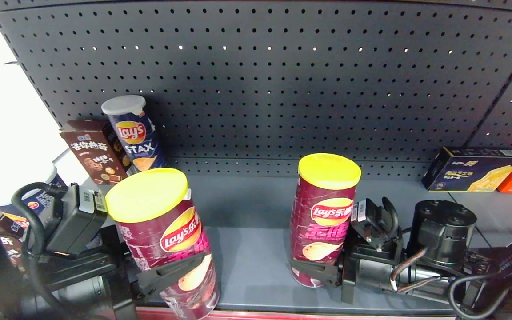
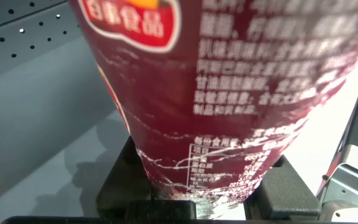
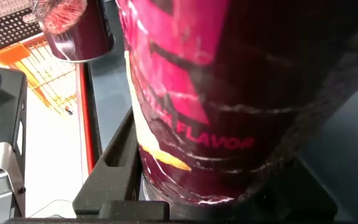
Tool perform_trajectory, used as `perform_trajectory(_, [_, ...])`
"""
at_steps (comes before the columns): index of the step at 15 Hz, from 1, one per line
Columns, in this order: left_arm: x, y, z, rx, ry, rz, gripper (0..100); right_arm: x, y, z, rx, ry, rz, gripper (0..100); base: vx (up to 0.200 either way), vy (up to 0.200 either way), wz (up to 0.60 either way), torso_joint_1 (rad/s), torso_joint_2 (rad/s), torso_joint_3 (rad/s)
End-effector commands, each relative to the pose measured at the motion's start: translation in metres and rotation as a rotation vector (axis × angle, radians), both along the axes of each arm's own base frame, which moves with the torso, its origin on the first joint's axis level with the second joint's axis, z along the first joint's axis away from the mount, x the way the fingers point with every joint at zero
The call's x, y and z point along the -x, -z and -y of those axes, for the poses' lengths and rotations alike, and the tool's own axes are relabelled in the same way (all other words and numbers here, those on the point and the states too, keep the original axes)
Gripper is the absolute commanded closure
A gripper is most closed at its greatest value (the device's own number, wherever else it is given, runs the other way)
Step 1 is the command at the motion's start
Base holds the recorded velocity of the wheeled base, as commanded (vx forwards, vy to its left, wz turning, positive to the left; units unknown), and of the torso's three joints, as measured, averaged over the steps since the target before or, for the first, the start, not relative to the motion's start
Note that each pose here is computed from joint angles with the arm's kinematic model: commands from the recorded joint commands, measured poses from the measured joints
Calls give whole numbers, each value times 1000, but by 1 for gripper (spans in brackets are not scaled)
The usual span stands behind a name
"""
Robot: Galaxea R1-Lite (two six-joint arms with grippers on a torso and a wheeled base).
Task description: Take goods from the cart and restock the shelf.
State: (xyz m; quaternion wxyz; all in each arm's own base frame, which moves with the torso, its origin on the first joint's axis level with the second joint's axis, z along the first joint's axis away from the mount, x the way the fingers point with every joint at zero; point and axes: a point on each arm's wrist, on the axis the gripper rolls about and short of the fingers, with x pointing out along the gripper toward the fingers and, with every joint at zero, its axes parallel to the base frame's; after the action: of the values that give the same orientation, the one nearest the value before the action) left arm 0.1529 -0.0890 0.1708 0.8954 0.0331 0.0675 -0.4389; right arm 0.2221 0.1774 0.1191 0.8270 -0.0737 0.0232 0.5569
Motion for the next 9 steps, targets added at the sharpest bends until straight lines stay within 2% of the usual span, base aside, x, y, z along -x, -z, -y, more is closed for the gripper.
perform_trajectory(1, [0,0,0,-1,0,-1,100,-3,6,-2,13,2,-17,100,0,0,0,0,0,0])
perform_trajectory(5, [0,1,0,-2,0,-2,100,-3,10,-3,19,-3,-20,100,0,0,0,0,0,0])
perform_trajectory(6, [1,1,0,-2,0,-3,100,-2,10,-3,25,-7,-5,0,0,0,0,0,0,0])
perform_trajectory(9, [1,2,0,-3,2,-5,100,5,6,2,24,-7,8,0,0,0,0,0,0,0])
